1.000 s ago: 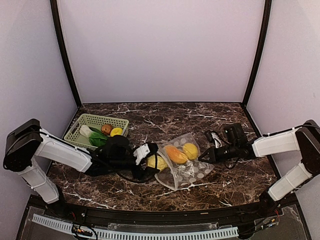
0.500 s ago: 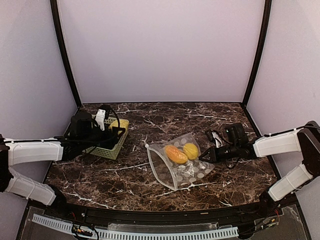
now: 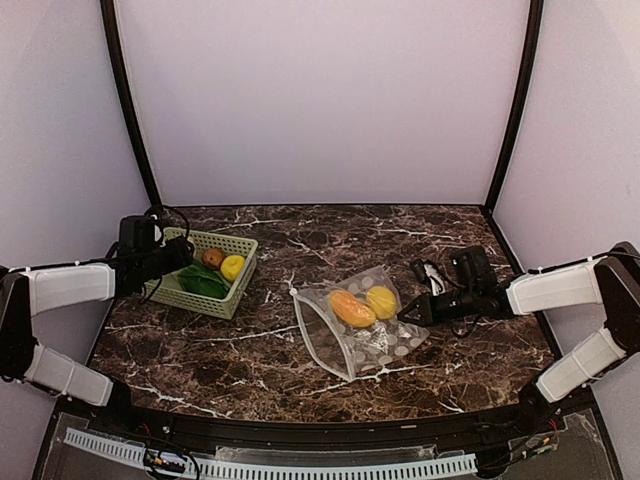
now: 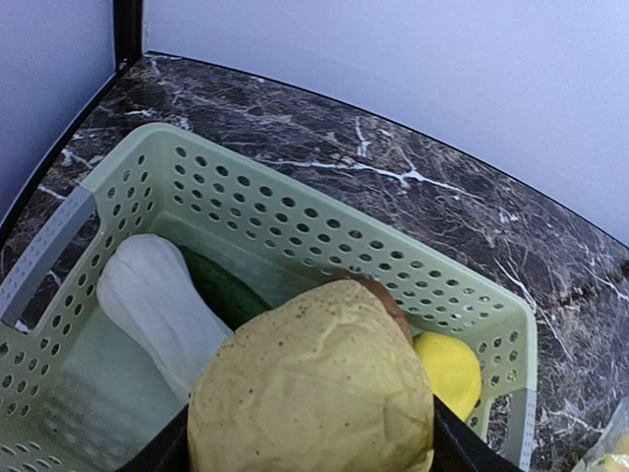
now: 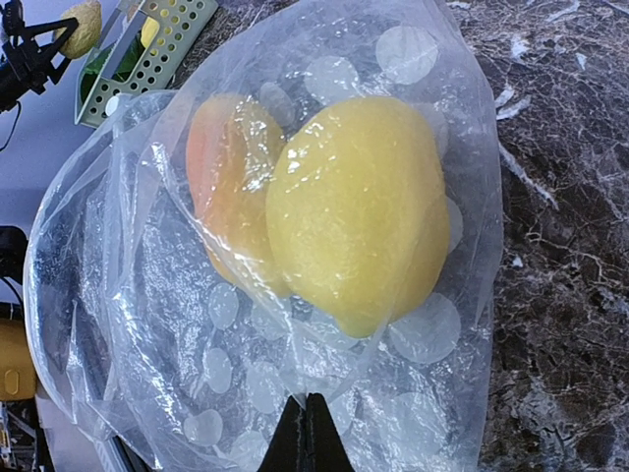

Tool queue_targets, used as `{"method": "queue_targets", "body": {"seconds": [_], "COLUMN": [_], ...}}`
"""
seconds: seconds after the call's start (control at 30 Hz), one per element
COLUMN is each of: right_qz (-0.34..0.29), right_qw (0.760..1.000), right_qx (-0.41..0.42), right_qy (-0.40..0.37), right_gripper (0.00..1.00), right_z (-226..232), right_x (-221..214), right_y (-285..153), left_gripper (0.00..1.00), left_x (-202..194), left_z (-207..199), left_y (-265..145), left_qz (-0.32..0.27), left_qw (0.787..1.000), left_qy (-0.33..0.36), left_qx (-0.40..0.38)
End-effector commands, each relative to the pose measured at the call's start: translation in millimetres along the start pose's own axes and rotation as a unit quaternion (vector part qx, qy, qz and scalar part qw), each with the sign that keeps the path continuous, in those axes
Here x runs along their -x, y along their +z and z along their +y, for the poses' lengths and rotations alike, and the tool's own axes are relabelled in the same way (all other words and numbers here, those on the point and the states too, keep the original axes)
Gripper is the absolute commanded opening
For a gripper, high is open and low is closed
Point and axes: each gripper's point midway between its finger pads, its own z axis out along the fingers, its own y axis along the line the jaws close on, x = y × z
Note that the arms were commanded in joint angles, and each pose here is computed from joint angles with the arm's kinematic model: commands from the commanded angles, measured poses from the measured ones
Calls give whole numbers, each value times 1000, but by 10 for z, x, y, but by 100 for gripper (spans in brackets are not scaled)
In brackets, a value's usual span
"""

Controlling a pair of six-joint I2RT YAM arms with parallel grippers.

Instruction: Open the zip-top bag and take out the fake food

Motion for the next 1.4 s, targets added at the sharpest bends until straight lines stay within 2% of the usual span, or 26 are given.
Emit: {"method": "queue_targets", "body": {"seconds": [0.0,0.23,0.43,0.57,0.63,0.7,0.97,1.1,1.17,1.37], "right_qz": [-6,-8,-10,-10,-11,-10,-6,0,2,14], "right_qw": [1000,1000,1000,1000,999,999,999,999,999,999], "right_qx": [9,15,22,27,31,35,40,44,48,52], "right_qy": [-2,-3,-3,-3,-3,-3,-3,-2,-2,2], "right_gripper": [0,0,0,0,0,0,0,0,0,1], "right_z": [19,44,72,92,118,143,236,295,342,392], "right_x": [-4,1,-18,-27,-20,-24,-65,-102,-127,-230], "right_y": [-13,-23,-40,-51,-55,-54,-34,-10,9,36], "left_gripper": [50,57,76,85,95,98,97,93,89,67], "left_x": [105,125,174,232,206,185,49,-132,-274,-819], "left_z": [134,100,110,50,2,-64,-305,-584,-760,-1219], "left_y": [139,488,639,581,520,445,70,-82,-160,-394], "left_qz": [-1,21,29,22,24,25,17,26,41,85], "left_qw": [999,998,998,999,999,999,999,996,991,968], "left_qy": [-47,-44,-41,-40,-40,-43,-1,25,34,81], "left_qx": [24,29,43,28,11,-10,-36,-87,-126,-223]}}
